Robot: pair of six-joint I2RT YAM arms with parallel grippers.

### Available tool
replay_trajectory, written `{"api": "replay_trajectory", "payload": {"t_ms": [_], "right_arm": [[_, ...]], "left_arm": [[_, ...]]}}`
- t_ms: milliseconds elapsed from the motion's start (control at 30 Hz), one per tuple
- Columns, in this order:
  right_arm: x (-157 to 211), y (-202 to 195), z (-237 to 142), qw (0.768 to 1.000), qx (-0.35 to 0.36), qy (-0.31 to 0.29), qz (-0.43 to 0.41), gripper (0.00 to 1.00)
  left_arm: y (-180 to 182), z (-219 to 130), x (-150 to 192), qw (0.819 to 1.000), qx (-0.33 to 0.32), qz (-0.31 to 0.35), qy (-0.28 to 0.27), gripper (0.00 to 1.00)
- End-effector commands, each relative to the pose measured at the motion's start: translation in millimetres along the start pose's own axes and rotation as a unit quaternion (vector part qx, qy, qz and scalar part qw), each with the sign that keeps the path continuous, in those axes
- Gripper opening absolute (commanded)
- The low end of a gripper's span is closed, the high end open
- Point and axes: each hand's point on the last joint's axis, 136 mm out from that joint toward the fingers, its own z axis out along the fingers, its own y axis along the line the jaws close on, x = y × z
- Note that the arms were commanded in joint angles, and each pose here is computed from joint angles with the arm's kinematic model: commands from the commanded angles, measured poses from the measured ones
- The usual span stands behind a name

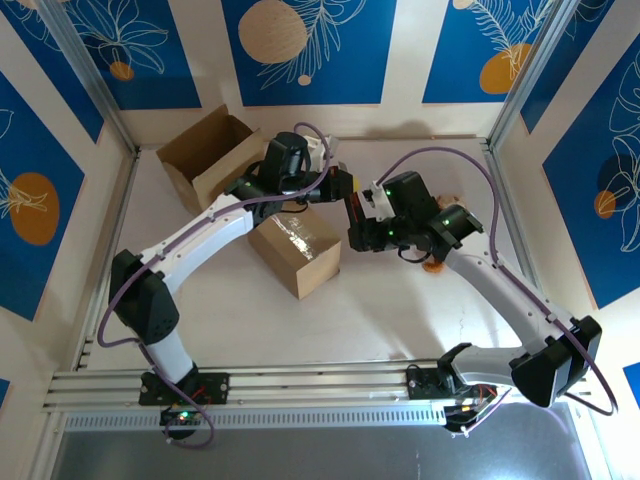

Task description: Unpack the express box

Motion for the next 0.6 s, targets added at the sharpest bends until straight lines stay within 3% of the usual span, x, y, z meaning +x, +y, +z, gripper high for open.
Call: {"api": "replay_trajectory", "payload": {"t_ms": [0, 100, 167, 333, 567], "right_arm": [[-36, 32, -39, 0.993, -0.087, -0.073, -0.015, 0.76], [-49, 38, -69, 0.979, -0.169, -0.113, -0.014, 0.93], [-59, 38, -92, 0.962, -0.229, -0.149, -0.017, 0.99], [-70, 41, -133, 0.916, -0.332, -0.216, -0.055, 1.00], [-70, 65, -135, 0.895, -0.359, -0.244, -0.100, 0.99]], "left_arm": [[-15, -12, -3, 1.000, 0.018, 0.025, -0.007, 0.00], [-38, -22, -12, 0.997, 0.054, 0.048, -0.014, 0.00], [-60, -32, -19, 0.994, 0.089, 0.068, -0.019, 0.00], [-116, -63, -40, 0.978, 0.176, 0.106, -0.045, 0.00], [-157, -90, -62, 0.958, 0.249, 0.112, -0.088, 0.00]]}}
